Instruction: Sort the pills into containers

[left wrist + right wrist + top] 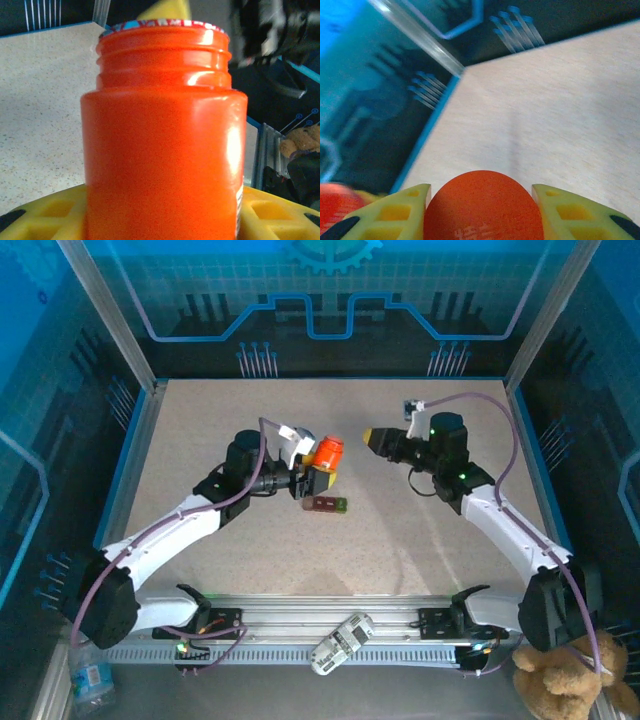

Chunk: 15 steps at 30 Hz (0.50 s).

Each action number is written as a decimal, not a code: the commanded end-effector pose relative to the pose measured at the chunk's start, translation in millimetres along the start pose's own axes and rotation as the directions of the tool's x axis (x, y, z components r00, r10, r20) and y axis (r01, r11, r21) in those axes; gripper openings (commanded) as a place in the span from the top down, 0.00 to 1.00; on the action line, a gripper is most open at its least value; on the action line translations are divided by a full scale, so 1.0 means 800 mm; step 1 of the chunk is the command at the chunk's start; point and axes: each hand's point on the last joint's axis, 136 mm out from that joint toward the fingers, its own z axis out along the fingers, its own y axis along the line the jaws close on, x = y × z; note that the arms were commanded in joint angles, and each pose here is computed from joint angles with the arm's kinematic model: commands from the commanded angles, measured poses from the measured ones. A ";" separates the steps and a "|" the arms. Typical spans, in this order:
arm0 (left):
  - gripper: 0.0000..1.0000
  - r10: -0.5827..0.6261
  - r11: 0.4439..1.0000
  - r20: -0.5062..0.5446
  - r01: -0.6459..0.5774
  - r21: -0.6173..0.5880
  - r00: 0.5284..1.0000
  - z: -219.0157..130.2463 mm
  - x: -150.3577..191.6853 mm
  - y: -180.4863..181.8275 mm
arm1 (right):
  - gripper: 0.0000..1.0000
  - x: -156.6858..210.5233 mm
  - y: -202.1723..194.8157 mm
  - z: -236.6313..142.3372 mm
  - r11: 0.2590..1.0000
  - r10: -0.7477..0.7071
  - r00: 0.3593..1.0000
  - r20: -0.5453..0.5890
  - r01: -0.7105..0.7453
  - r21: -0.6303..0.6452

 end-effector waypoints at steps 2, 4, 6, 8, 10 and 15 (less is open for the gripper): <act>1.00 0.046 0.997 0.032 -0.043 -0.067 0.998 -0.014 -0.003 0.009 | 0.61 0.082 -0.129 -0.022 0.901 0.056 0.989 -0.136 0.009 0.434; 1.00 0.047 0.995 0.036 -0.043 -0.092 0.998 -0.016 -0.001 0.014 | 0.61 0.101 -0.150 -0.021 0.875 0.081 0.985 -0.154 0.004 0.483; 1.00 0.048 0.992 0.040 -0.043 -0.115 0.998 -0.018 0.002 0.018 | 0.60 0.118 -0.170 -0.017 0.852 0.108 0.981 -0.161 -0.008 0.524; 1.00 0.048 0.990 0.041 -0.042 -0.132 0.998 -0.021 0.004 0.021 | 0.60 0.134 -0.185 -0.011 0.833 0.131 0.976 -0.172 -0.015 0.552; 1.00 0.050 0.989 0.045 -0.043 -0.138 0.998 -0.023 0.004 0.021 | 0.60 0.146 -0.196 -0.007 0.814 0.148 0.971 -0.188 -0.011 0.580; 1.00 0.050 0.988 0.045 -0.043 -0.149 0.998 -0.028 0.005 0.020 | 0.60 0.178 -0.215 0.004 0.776 0.162 0.961 -0.226 0.018 0.631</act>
